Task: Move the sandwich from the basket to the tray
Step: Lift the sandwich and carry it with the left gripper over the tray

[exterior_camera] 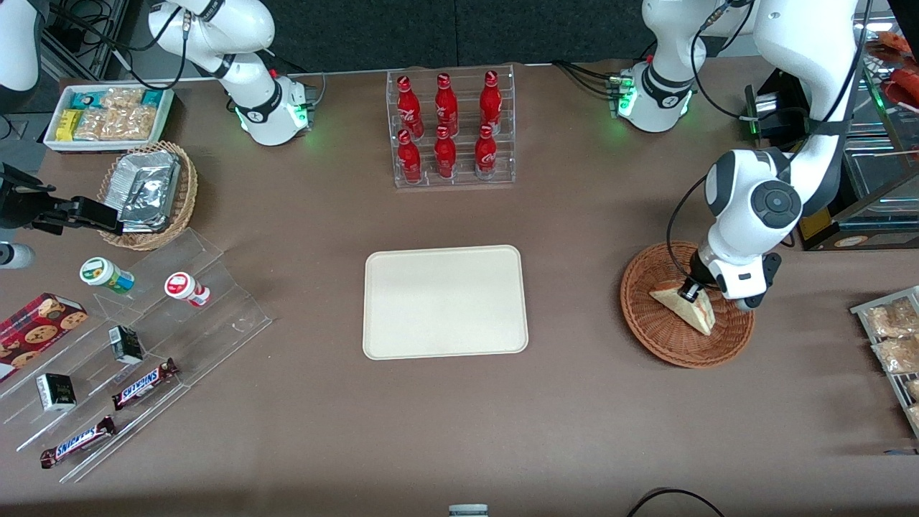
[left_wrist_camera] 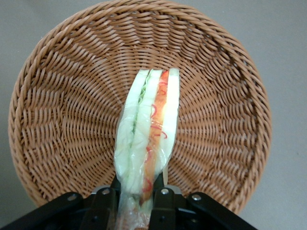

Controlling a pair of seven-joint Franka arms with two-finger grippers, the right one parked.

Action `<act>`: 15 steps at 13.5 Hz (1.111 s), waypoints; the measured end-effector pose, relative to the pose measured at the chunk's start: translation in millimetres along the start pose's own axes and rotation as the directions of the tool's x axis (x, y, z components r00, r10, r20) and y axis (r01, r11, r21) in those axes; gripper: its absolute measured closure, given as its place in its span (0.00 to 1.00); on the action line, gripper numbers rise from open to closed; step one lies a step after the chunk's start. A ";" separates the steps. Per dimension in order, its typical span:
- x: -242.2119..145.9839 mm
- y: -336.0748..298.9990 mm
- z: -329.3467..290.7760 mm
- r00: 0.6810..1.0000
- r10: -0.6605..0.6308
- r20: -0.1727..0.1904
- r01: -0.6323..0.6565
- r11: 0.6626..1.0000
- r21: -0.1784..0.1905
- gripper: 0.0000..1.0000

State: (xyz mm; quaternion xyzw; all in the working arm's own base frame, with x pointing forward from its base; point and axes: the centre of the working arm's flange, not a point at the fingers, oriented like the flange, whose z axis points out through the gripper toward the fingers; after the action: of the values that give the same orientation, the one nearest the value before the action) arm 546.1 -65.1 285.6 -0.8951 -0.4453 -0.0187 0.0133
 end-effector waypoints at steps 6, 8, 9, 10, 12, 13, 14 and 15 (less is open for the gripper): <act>-44.3 63.3 -130.0 0.992 0.112 0.060 -0.120 0.983 0.138 0.85; -82.7 89.1 -173.5 0.981 0.187 0.051 -0.192 0.973 0.125 0.85; -107.2 101.1 -184.1 0.970 0.238 0.045 -0.242 0.964 0.112 0.85; -133.4 113.0 -188.2 0.955 0.294 0.042 -0.297 0.950 0.102 0.85; -186.6 136.8 -182.2 0.918 0.393 0.042 -0.396 0.913 0.100 0.85; -212.8 148.1 -172.8 0.899 0.435 0.046 -0.437 0.893 0.107 0.85; -239.2 160.0 -161.2 0.880 0.473 0.049 -0.476 0.872 0.112 0.85; -266.4 174.2 -148.4 0.859 0.510 0.047 -0.512 0.852 0.110 0.85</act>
State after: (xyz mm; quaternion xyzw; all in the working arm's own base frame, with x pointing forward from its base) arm 521.2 -388.4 420.6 -0.9789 -0.1921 0.0193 0.0670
